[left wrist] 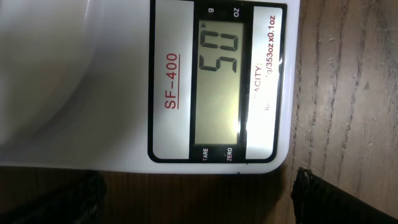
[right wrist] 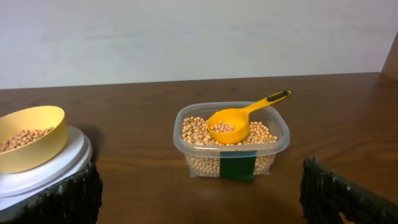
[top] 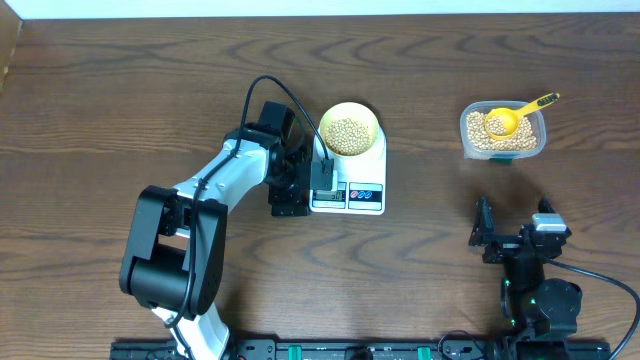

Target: Scoop item into bowl and weigh 50g on scale

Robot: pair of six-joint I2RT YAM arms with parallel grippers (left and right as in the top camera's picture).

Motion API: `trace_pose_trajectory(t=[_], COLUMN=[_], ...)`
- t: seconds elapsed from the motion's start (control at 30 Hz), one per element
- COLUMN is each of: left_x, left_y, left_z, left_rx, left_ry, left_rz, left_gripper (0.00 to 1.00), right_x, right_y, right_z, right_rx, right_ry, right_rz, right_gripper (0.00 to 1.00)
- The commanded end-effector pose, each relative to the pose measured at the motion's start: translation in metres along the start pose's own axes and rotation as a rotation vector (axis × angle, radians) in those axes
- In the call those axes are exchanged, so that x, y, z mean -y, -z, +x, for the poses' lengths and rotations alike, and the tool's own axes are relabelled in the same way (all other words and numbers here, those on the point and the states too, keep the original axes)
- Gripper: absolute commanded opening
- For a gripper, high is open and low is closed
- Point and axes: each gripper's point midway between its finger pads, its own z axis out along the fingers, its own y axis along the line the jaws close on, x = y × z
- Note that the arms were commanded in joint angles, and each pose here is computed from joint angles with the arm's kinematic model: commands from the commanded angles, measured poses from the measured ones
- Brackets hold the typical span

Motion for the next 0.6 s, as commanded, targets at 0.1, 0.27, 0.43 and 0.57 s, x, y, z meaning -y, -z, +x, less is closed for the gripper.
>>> trace_pose_trajectory(t=[0.1, 0.27, 0.43, 0.57], left_x=[0.0061, 0.0061, 0.0064, 0.0048], left_y=[-0.0040, -0.0040, -0.0040, -0.0026], left_z=[0.0053, 0.0052, 0.0051, 0.0027], left_rx=[-0.016, -0.016, -0.015, -0.014], left_ry=[0.018, 0.018, 0.018, 0.009], left_rz=[0.019, 0.019, 0.021, 0.010], left_gripper=[0.97, 0.98, 0.97, 0.98], right_x=[0.0021, 0.0021, 0.0021, 0.0021], right_y=[0.0003, 0.0003, 0.0003, 0.0003], right_z=[-0.0002, -0.0002, -0.0002, -0.0002], right_rx=[0.002, 0.002, 0.002, 0.002], right_ry=[-0.013, -0.013, -0.013, -0.013], right_rz=[0.010, 0.010, 0.010, 0.010], right_gripper=[0.99, 0.99, 0.99, 0.99])
